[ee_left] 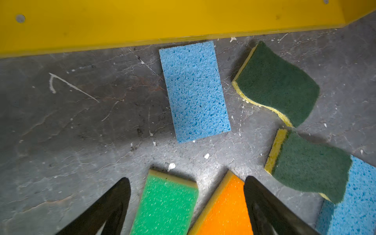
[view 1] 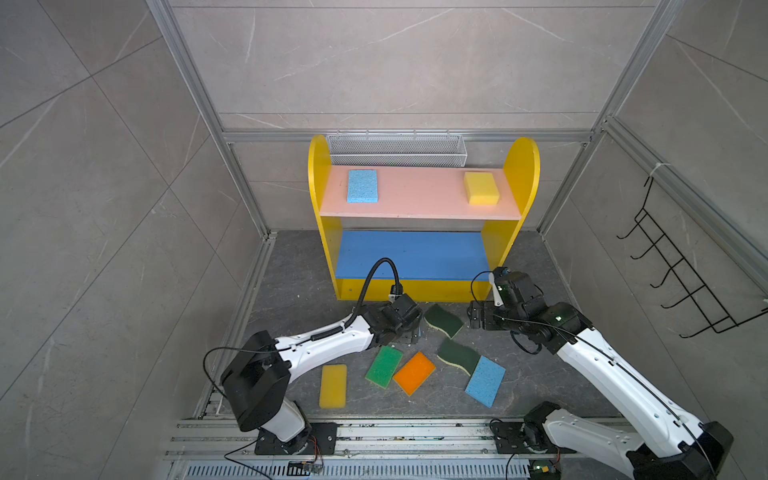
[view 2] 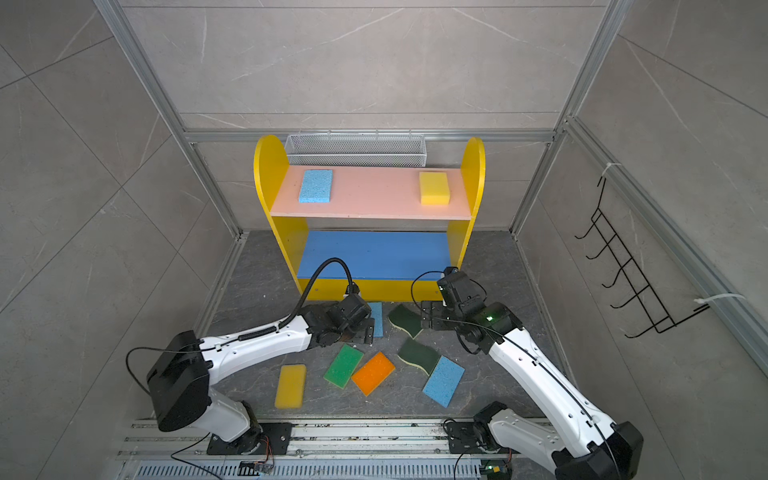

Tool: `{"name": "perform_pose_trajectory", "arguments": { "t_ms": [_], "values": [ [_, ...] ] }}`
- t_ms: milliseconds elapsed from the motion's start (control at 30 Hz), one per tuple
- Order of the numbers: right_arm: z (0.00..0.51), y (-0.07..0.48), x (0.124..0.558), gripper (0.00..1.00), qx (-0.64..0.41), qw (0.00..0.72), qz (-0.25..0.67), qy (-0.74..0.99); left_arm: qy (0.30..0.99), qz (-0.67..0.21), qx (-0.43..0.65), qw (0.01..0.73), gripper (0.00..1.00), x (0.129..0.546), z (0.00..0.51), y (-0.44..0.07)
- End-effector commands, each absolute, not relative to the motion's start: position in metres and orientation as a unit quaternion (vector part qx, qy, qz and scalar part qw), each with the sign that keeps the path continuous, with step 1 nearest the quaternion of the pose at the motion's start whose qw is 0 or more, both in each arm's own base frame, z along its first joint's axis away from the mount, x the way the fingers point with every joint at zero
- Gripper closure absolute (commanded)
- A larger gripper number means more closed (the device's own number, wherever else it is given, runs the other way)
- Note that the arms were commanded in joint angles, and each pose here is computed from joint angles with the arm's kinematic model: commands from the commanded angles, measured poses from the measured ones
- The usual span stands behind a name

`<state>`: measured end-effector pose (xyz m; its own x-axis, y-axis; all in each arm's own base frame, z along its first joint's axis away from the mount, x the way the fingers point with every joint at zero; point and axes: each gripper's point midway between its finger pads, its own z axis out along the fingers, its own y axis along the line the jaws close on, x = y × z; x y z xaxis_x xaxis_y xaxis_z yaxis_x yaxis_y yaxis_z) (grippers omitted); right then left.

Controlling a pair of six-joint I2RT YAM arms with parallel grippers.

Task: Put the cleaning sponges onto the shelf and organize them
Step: 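Lower the left gripper onto the blue sponge nearest the shelf and grasp it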

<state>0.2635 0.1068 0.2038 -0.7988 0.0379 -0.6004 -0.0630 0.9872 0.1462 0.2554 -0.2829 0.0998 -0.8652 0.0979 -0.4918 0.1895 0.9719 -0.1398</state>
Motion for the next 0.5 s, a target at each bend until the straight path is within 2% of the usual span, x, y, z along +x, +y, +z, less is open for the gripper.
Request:
{"name": "perform_pose_trajectory", "arguments": {
  "t_ms": [0,467],
  "values": [
    [0.205,0.104,0.263,0.00,0.001,0.325,0.105,0.940,0.954,-0.130,0.039,0.266,0.08,0.272,0.104,-0.308],
    [0.190,0.079,0.261,0.01,0.037,0.309,0.105,0.945,0.969,-0.090,0.042,0.227,0.04,0.284,0.050,-0.327]
  ]
}}
